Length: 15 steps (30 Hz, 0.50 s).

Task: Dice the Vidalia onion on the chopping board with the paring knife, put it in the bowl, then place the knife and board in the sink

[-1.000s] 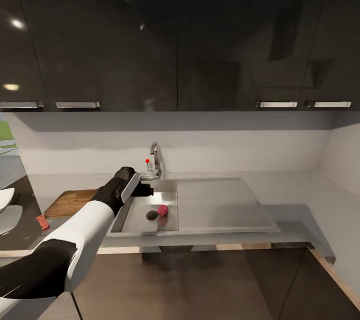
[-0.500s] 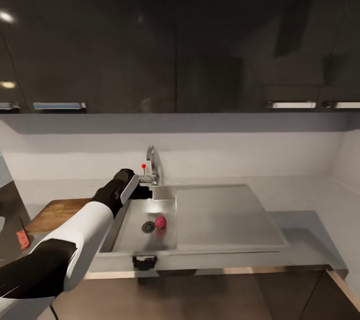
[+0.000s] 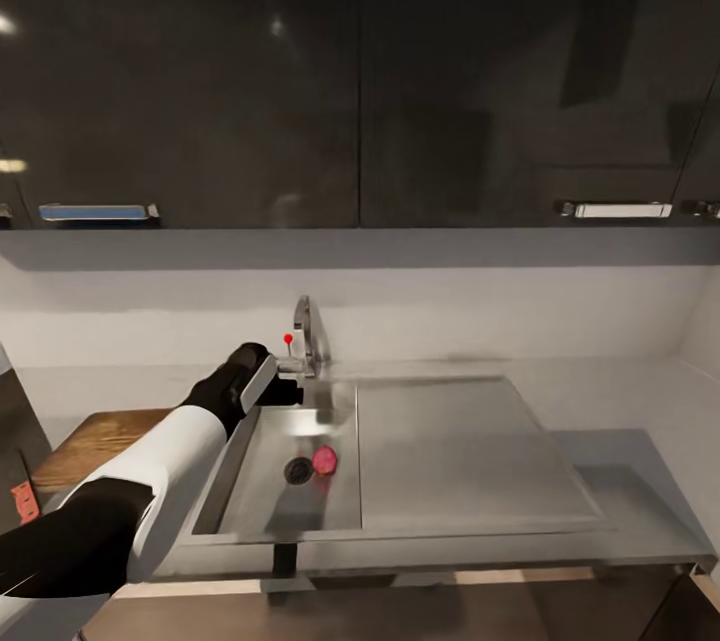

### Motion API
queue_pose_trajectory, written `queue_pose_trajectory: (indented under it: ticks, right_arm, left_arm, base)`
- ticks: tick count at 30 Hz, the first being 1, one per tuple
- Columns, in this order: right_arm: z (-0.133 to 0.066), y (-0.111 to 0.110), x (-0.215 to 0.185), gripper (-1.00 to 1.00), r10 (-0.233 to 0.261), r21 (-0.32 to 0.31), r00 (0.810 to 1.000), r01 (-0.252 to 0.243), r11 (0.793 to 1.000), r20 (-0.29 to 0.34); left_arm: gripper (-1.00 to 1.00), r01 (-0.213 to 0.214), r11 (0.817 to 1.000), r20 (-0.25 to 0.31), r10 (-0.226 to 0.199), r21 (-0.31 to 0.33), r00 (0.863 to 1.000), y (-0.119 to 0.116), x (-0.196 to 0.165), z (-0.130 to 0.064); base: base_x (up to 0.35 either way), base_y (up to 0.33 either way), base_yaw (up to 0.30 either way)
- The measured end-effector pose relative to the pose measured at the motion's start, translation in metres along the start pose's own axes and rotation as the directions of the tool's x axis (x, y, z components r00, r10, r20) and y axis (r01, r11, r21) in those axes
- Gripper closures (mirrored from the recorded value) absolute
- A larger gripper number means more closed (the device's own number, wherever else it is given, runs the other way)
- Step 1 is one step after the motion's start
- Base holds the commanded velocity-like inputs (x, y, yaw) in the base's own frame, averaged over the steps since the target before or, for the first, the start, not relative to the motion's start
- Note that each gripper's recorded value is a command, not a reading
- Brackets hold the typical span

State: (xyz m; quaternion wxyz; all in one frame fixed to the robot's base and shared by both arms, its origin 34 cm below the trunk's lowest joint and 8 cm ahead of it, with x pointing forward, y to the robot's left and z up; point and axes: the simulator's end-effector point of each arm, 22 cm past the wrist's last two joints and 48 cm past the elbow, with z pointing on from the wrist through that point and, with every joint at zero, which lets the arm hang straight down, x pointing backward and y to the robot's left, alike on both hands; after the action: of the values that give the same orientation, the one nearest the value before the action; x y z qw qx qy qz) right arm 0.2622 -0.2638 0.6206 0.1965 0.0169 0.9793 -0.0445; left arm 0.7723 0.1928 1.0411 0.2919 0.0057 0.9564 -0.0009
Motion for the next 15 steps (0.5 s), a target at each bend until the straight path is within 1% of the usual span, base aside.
queue_pose_trajectory:
  ticks: [3,6,10,15]
  right_arm:
    - [0.0,-0.001,0.0,-1.0,0.0,0.001,1.0,0.0,1.0,0.0]
    - [0.0,-0.001,0.0,-1.0,0.0,0.001,1.0,0.0,1.0,0.0]
    - [0.0,0.0,0.0,-1.0,0.0,0.0,1.0,0.0,1.0,0.0]
    - [0.0,-0.001,0.0,-1.0,0.0,0.0,1.0,0.0,1.0,0.0]
  left_arm:
    - [-1.0,0.002,1.0,-0.001,-0.002,0.0,1.0,-0.001,0.003,0.003]
    - [-1.0,0.01,1.0,0.006,-0.01,-0.001,1.0,-0.001,0.007,0.01]
    - [-1.0,0.012,1.0,-0.002,-0.012,-0.005,1.0,-0.001,0.017,0.02]
    - [-1.0,0.007,1.0,-0.006,-0.007,0.009,1.0,-0.012,0.021,0.022]
  base:
    - [0.09,0.0,0.0]
    - [0.091,0.0,0.0]
    - [0.095,0.0,0.0]
    - [0.1,0.0,0.0]
